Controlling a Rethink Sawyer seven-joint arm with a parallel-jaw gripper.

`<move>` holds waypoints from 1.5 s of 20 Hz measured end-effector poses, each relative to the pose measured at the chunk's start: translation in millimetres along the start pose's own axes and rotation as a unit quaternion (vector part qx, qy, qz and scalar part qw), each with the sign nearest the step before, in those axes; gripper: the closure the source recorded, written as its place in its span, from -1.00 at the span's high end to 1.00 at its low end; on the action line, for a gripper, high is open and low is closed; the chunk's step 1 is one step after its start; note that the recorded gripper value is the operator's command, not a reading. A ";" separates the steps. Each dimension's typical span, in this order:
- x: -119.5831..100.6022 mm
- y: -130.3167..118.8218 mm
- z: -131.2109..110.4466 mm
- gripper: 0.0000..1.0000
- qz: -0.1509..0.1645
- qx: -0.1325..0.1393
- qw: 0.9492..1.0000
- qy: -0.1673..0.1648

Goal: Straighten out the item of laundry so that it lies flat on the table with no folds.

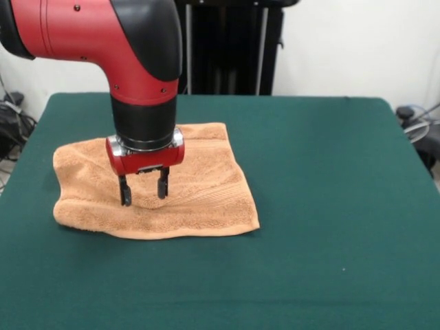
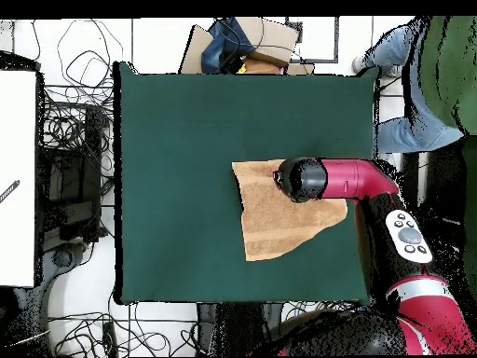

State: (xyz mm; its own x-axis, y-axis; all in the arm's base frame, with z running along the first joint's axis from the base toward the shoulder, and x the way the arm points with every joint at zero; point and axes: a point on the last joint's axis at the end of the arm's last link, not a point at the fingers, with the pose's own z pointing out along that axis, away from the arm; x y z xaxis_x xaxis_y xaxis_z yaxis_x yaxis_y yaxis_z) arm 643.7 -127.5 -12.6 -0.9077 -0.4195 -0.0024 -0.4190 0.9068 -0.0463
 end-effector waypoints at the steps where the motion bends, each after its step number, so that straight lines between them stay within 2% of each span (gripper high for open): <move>1: 0.1 0.2 0.4 1.00 0.000 0.000 1.000 0.000; 22: 7.9 1.0 1.8 1.00 0.002 -0.005 1.000 0.005; 27: 17.3 -3.3 1.0 1.00 0.009 -0.008 1.000 0.008; 30: 30.0 -4.9 3.1 1.00 0.015 -0.015 1.000 0.013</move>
State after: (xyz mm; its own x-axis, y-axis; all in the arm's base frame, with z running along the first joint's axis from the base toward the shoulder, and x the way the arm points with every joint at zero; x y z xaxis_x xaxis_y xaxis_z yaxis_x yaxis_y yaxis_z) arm 618.6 -144.7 -15.6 -0.9201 -0.3911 0.0233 -0.3915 0.9200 -0.0174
